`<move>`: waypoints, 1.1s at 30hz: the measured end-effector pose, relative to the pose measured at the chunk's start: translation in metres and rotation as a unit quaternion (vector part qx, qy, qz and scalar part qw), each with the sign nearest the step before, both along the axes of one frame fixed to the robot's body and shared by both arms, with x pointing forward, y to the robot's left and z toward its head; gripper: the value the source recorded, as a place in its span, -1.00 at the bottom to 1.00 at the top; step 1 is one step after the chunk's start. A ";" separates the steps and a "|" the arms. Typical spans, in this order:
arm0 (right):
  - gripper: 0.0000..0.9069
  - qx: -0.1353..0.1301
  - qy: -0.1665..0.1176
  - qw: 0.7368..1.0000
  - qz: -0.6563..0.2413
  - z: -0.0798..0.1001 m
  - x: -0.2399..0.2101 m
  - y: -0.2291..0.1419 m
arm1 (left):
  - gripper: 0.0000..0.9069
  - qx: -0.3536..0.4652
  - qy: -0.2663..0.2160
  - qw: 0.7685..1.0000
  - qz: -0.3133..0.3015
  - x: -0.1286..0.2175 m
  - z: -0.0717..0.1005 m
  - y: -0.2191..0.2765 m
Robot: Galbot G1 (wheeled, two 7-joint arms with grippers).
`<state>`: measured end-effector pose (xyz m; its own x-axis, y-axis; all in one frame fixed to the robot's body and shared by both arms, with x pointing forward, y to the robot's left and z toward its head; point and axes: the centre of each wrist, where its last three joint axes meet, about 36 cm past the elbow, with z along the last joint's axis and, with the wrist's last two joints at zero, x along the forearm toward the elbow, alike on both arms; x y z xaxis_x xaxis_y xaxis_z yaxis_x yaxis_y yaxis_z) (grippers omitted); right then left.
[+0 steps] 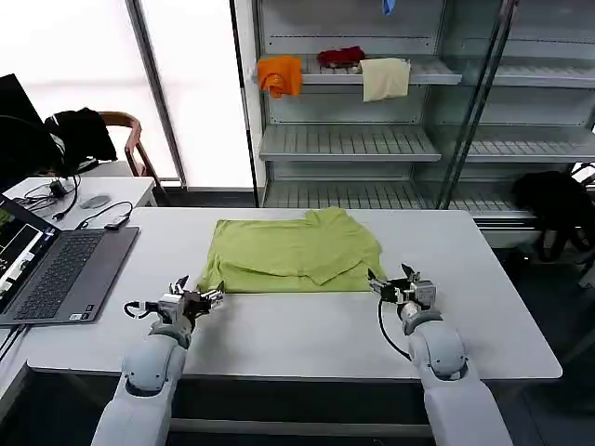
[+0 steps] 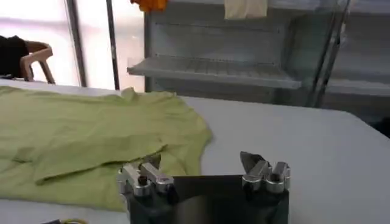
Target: Fold and organize the clothes.
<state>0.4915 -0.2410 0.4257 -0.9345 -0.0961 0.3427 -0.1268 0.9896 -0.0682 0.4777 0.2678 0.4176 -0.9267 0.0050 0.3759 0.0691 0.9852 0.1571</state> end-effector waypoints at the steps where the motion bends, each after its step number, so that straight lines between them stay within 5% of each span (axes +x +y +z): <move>1: 1.00 0.000 0.002 1.000 0.001 -0.002 0.000 0.001 | 1.00 0.000 0.001 1.000 0.000 0.001 -0.001 0.000; 2: 0.71 -0.001 0.004 1.000 0.002 -0.004 0.000 0.001 | 1.00 0.000 0.001 1.000 0.001 0.001 -0.001 0.000; 3: 0.71 -0.001 0.005 1.000 0.003 -0.006 -0.001 0.002 | 1.00 0.000 0.002 1.000 0.002 0.002 -0.002 0.001; 4: 0.16 -0.001 0.007 1.000 0.004 -0.007 -0.001 0.003 | 0.89 0.000 0.002 1.000 0.002 0.002 -0.003 0.002; 5: -0.11 -0.002 0.009 1.000 0.004 -0.009 -0.001 0.003 | 0.73 0.000 0.003 1.000 0.002 0.002 -0.004 0.002; 6: -0.62 -0.003 0.010 1.000 0.005 -0.010 -0.002 0.003 | 0.24 0.000 0.004 1.000 0.002 0.002 -0.005 0.002; 7: -0.93 -0.004 0.011 1.000 0.006 -0.011 -0.002 0.003 | 0.00 -0.001 0.005 1.000 0.002 0.002 -0.006 0.003; 8: -1.00 -0.005 0.012 1.000 0.007 -0.012 -0.002 0.003 | -0.47 -0.002 0.006 1.000 0.001 0.002 -0.007 0.003; 10: -1.00 -0.006 0.013 1.000 0.008 -0.014 -0.004 0.003 | -0.96 -0.004 0.009 1.000 0.001 0.002 -0.010 0.004; 33: -1.00 -0.003 0.024 1.000 0.009 -0.013 -0.033 0.007 | -1.00 -0.012 0.011 1.000 -0.008 -0.015 -0.014 0.010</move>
<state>0.4589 -0.2345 0.4128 -0.9153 -0.1096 0.3876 -0.1471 0.9868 -0.0684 0.4626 0.2774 0.4034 -0.9176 0.0297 0.3965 0.0891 0.9872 0.1324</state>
